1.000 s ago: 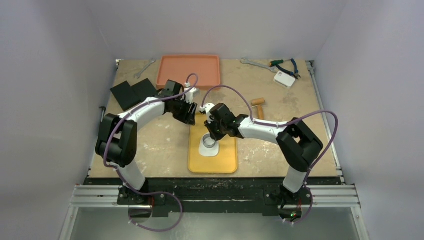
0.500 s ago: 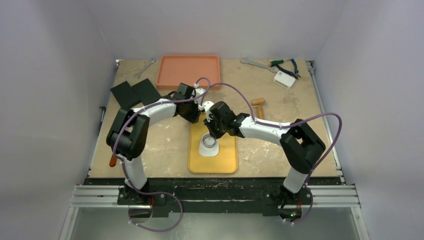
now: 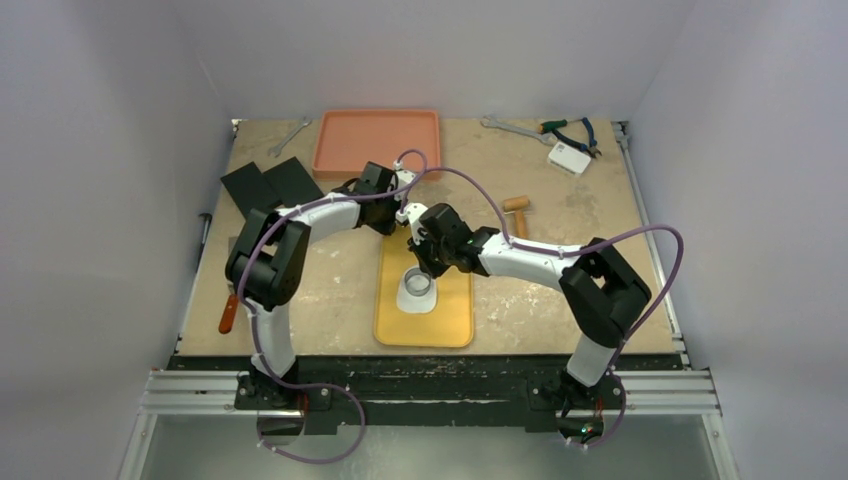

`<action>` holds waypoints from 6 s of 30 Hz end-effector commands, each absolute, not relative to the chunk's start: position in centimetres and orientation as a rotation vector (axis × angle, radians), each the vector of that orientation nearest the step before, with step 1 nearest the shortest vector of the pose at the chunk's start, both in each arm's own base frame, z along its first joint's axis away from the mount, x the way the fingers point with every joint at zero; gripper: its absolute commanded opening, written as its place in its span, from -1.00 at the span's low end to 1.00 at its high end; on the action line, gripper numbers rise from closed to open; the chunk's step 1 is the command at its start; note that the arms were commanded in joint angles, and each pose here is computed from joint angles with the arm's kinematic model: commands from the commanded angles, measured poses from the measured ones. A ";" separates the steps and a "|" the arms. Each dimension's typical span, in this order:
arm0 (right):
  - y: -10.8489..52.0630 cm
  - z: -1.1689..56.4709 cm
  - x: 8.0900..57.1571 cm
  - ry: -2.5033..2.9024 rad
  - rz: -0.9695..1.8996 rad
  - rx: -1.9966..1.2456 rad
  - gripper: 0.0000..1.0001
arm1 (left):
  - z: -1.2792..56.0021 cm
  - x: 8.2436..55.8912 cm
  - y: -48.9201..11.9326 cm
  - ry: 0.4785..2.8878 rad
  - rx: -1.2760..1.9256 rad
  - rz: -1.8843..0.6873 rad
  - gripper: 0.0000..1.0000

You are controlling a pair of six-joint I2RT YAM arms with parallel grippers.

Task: Roll out the dumpling wrappers from the dough
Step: Press the dumpling wrapper on the work surface.

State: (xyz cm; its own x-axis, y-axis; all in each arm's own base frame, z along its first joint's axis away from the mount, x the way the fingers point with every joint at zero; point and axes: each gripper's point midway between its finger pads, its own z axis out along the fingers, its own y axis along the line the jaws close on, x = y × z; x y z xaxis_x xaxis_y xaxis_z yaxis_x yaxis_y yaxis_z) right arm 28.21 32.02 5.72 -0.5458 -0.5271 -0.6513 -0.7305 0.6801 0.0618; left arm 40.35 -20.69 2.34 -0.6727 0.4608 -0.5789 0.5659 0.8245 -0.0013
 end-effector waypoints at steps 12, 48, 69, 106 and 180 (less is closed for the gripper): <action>32.7 5.7 27.9 2.224 0.478 -1.015 -0.71 | 1.8 38.8 -19.4 2.437 0.646 -0.212 -1.00; 30.9 5.2 26.1 2.201 0.381 -0.941 -1.00 | 1.1 38.6 -19.4 2.448 0.565 -0.232 -1.00; 30.9 3.9 27.1 2.205 0.212 -0.997 -1.00 | 1.1 38.6 -19.7 2.444 0.595 -0.248 -1.00; 34.8 9.1 27.6 2.086 0.243 -1.007 -0.33 | 8.7 38.9 -22.8 2.312 0.744 -0.498 -0.19; 29.6 4.4 25.1 2.538 0.579 -0.323 -1.00 | 1.2 25.9 -25.2 2.719 0.807 -0.871 -1.00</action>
State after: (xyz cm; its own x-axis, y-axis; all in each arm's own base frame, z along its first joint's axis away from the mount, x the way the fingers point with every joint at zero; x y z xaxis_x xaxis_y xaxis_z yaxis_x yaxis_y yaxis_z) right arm 25.84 30.64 4.71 -0.8251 -0.1315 -0.5495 -0.3731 0.8572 0.3550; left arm 26.01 -25.90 3.74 -0.8223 0.4247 -0.3787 0.5685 0.6420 -0.5144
